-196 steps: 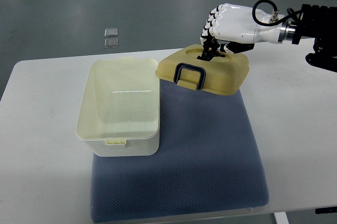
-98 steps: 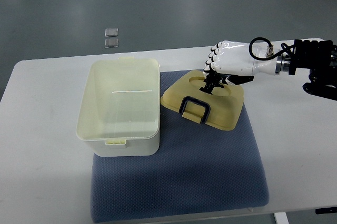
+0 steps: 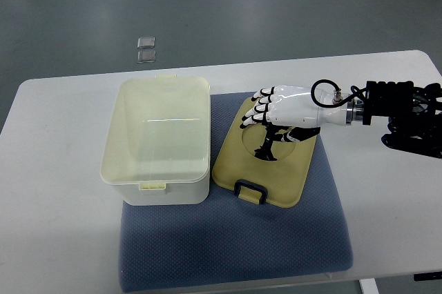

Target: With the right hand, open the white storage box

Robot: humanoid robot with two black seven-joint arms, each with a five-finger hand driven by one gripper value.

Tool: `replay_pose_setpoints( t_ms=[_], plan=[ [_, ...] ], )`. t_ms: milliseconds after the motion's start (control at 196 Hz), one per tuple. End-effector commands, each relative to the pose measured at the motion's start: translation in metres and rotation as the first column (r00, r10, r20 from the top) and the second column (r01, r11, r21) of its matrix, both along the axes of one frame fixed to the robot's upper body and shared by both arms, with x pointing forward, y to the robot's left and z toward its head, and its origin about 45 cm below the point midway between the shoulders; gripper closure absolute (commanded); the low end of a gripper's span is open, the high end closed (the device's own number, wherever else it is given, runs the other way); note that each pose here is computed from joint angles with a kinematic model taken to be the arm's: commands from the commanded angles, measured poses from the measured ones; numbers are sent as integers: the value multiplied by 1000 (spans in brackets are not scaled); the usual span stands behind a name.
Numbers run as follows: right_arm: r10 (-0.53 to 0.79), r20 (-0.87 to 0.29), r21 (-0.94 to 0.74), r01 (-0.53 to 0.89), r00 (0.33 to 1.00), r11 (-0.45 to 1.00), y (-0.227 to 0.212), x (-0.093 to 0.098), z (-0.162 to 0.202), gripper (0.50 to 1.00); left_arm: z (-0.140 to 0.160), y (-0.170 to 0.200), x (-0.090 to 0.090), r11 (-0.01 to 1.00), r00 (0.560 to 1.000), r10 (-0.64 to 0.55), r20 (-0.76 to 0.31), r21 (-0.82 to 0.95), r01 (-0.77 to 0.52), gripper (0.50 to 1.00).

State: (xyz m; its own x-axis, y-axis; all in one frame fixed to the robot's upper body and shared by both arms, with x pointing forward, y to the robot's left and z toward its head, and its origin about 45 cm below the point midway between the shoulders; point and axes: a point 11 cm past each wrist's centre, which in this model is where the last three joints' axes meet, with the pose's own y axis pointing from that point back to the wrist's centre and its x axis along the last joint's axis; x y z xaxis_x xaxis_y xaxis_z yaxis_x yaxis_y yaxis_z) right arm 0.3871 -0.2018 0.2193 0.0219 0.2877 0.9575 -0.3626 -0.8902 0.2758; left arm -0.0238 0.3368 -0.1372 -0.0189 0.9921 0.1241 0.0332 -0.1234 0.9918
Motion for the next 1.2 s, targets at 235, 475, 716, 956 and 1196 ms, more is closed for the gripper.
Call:
replay_pose_setpoints(
  t_ms=[235, 475, 716, 956, 1196],
  plan=[
    [-45, 53, 69, 41, 998, 997, -1, 15, 27, 591, 0, 0, 0, 1000, 1000, 0, 0, 0, 0, 500],
    [-174, -3, 290, 168, 985, 942, 11, 52, 107, 591, 0, 0, 0, 1000, 1000, 0, 0, 0, 0, 500],
    [-101, -402, 587, 341, 910, 734, 15, 69, 166, 591, 0, 0, 0, 1000, 1000, 0, 0, 0, 0, 500],
    [-70, -800, 565, 788, 596, 245, -11, 106, 139, 591, 0, 0, 0, 1000, 1000, 0, 0, 0, 0, 500],
    [116, -925, 360, 932, 363, -44, -32, 112, 105, 570, 0, 0, 0, 1000, 1000, 0, 0, 0, 0, 500]
  ],
)
